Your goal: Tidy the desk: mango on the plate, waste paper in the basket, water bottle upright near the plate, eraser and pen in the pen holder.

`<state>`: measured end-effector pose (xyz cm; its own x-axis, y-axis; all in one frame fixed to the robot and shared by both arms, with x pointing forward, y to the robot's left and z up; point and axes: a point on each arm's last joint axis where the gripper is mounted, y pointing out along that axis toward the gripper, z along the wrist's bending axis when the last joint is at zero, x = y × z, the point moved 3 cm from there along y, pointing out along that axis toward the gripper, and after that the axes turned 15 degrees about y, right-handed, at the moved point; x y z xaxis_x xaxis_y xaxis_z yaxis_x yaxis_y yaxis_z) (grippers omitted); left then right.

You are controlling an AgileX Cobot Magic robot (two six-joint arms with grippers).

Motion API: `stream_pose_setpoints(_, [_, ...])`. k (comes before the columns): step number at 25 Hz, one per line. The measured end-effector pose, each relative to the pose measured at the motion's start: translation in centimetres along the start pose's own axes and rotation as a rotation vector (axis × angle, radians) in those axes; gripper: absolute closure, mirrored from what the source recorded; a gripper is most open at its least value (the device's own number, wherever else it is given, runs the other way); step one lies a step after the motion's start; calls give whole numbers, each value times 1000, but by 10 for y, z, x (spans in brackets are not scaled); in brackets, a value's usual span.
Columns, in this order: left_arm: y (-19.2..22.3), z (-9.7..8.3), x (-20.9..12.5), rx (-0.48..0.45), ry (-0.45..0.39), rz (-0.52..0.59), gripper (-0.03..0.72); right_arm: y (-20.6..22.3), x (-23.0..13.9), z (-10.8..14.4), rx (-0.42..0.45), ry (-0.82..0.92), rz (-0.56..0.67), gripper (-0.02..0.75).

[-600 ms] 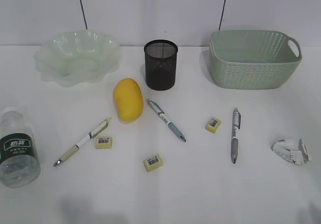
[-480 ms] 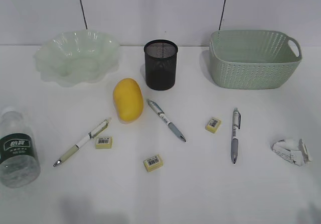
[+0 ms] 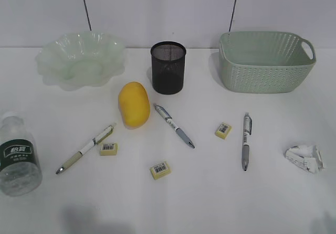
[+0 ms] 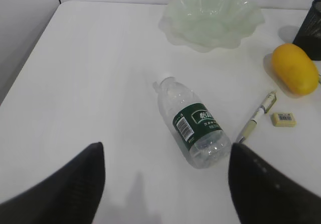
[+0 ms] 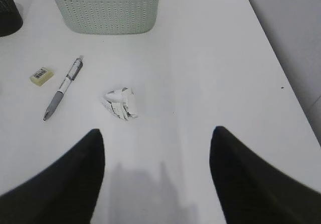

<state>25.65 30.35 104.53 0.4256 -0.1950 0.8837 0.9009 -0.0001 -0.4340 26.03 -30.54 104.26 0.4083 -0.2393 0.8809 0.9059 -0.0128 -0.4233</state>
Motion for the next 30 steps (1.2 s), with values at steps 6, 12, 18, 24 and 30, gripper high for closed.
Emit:
stream_pose_setpoints(6, [0, 0, 0, -2, -1, 1, 160, 0, 0, 0, 0, -1, 0, 216])
stream_pose_setpoints(12, [18, 1, 22, -31, -10, 58, 173, 0, 0, 0, 0, -1, 0, 216])
stream_pose_setpoints(18, [69, 4, 54, -63, -20, 124, 173, 0, 0, 0, 0, -1, 0, 216])
stream_pose_setpoints(24, [131, -1, 74, -104, -14, 143, 173, 0, 0, 0, 0, -1, 0, 216])
stream_pose_setpoints(30, [185, -27, 78, -225, 28, 324, 173, 0, 0, 0, 0, -1, 0, 216])
